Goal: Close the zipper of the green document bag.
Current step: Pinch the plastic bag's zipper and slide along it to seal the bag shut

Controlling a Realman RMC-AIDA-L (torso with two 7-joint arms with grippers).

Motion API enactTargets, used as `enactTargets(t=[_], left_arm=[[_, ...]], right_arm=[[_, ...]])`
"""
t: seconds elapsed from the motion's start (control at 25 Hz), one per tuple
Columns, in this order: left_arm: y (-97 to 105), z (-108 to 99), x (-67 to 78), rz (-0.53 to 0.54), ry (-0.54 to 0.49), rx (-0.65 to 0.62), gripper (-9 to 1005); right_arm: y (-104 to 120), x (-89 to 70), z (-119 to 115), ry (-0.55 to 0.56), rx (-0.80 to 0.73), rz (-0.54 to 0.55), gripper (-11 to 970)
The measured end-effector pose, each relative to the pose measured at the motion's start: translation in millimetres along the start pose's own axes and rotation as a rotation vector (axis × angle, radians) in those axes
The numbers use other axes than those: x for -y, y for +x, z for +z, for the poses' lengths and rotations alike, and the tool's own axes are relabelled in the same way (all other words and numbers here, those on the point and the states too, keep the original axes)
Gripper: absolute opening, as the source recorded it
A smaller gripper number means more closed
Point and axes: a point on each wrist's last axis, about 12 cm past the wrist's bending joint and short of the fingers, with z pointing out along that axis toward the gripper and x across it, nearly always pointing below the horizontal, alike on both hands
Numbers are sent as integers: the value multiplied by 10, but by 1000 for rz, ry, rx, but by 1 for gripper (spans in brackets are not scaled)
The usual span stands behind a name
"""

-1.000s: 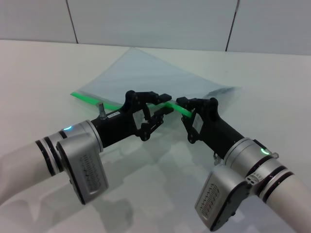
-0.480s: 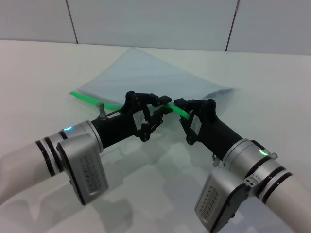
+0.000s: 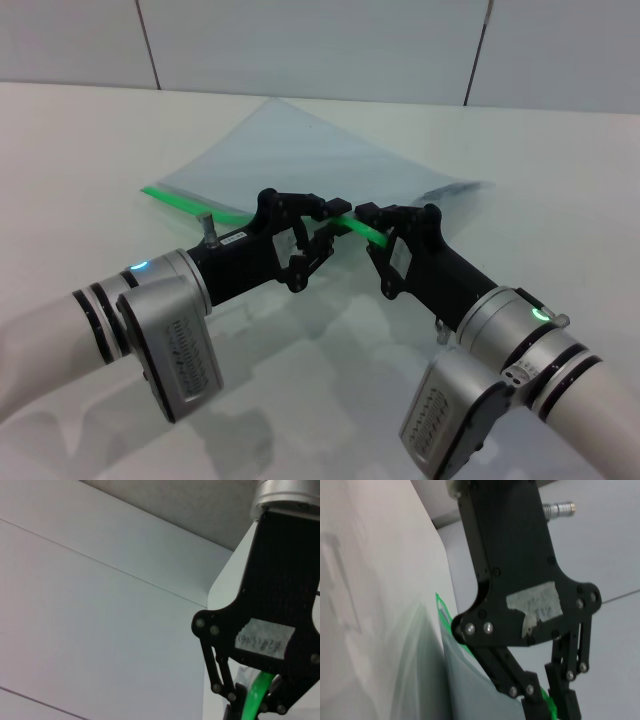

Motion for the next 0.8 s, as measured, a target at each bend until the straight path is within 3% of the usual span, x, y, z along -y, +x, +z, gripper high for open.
enactTargets(t=[0.48,0.8], left_arm=[[-14,-6,29,-15,6,-1,171],[-15,-9,32,-17,6,-2,86]], right_arm=[[-7,-6,-5,-2,12,-10,50],[-4,-4,-3,-2,12,-10,50]])
